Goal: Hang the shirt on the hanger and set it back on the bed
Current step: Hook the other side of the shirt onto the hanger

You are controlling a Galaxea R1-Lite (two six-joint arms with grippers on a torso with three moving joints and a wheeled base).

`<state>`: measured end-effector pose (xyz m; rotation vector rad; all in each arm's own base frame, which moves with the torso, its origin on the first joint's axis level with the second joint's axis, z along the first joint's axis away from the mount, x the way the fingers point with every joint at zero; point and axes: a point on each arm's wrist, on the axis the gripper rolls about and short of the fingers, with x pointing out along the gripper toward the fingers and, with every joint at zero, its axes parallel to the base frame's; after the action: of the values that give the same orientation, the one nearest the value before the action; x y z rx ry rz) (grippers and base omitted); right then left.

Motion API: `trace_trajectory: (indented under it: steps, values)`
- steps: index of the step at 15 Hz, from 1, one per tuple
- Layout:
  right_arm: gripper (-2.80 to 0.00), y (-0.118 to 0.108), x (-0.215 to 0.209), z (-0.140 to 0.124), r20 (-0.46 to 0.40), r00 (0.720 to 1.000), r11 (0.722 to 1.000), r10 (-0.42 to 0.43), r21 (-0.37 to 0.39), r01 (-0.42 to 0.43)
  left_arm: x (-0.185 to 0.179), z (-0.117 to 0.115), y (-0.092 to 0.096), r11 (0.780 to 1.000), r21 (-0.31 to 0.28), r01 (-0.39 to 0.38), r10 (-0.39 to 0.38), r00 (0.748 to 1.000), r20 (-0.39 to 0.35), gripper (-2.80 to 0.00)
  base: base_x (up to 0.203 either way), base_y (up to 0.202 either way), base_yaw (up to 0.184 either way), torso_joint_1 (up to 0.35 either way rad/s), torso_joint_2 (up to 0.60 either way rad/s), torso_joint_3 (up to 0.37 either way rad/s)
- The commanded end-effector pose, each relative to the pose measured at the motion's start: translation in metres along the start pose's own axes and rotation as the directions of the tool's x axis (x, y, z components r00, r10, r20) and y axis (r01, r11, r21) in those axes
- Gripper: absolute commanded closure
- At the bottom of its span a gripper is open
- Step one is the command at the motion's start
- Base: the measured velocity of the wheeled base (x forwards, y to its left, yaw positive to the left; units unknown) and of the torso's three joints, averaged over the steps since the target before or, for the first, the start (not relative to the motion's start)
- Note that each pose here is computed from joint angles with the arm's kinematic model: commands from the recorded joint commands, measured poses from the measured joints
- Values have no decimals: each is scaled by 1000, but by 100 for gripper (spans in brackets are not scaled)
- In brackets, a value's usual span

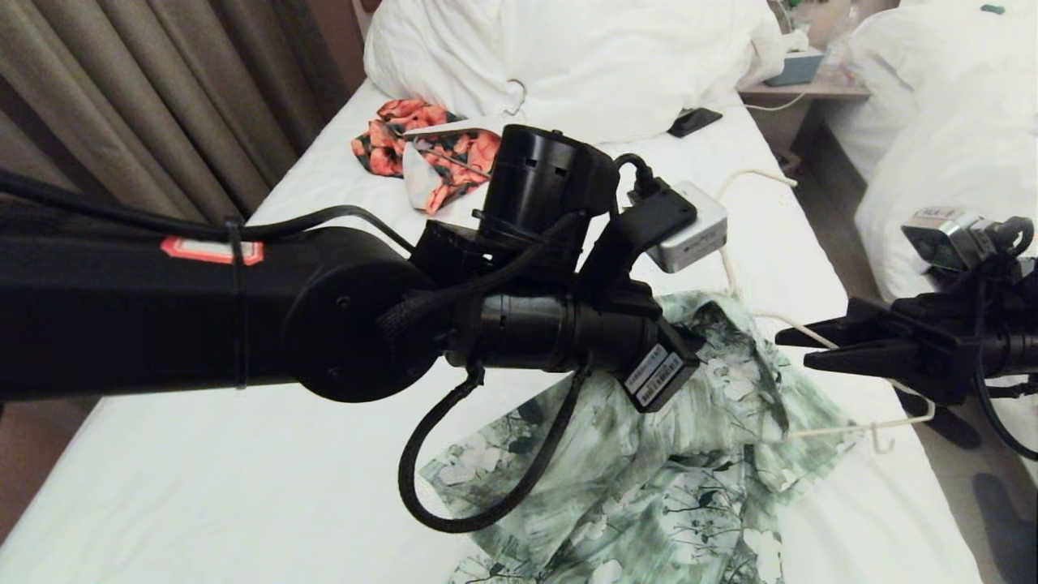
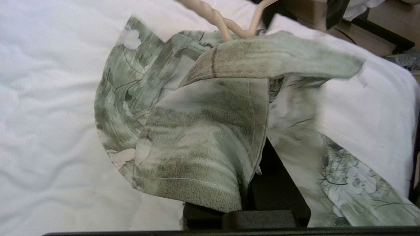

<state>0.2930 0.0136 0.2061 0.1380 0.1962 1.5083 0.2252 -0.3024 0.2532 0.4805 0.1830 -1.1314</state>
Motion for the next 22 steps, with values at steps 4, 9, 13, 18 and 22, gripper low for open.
trace_trajectory:
  steps: [4, 9, 13, 18, 22]
  values:
    - [-280, 18, -17, 14, 9, 998, 998, -57, 7, 57, -8, -2, 0, 999, -49, -6, 6, 1000, -7, 0, 0, 0, 0, 0, 0, 0]
    - [0, 36, -40, 9, -49, 979, 978, -197, 65, 200, -44, 3, -1, 962, -242, -124, 125, 992, -13, 0, 0, 0, 0, 0, 0, 0]
    - [0, 51, -42, 12, -177, 938, 939, -299, 119, 322, -80, 12, -4, 933, -312, -179, 196, 980, 23, 0, 0, 0, 0, 0, 0, 0]
    - [0, 84, -66, 12, -240, 877, 852, -415, 235, 468, -116, 23, -6, 906, -360, -221, 265, 961, 76, 0, 0, 0, 0, 0, 0, 0]
    - [0, 101, -95, -11, -352, 768, 690, -535, 343, 637, -118, 20, -9, 891, -404, -206, 255, 964, 72, 0, 0, 0, 0, 0, 0, 0]
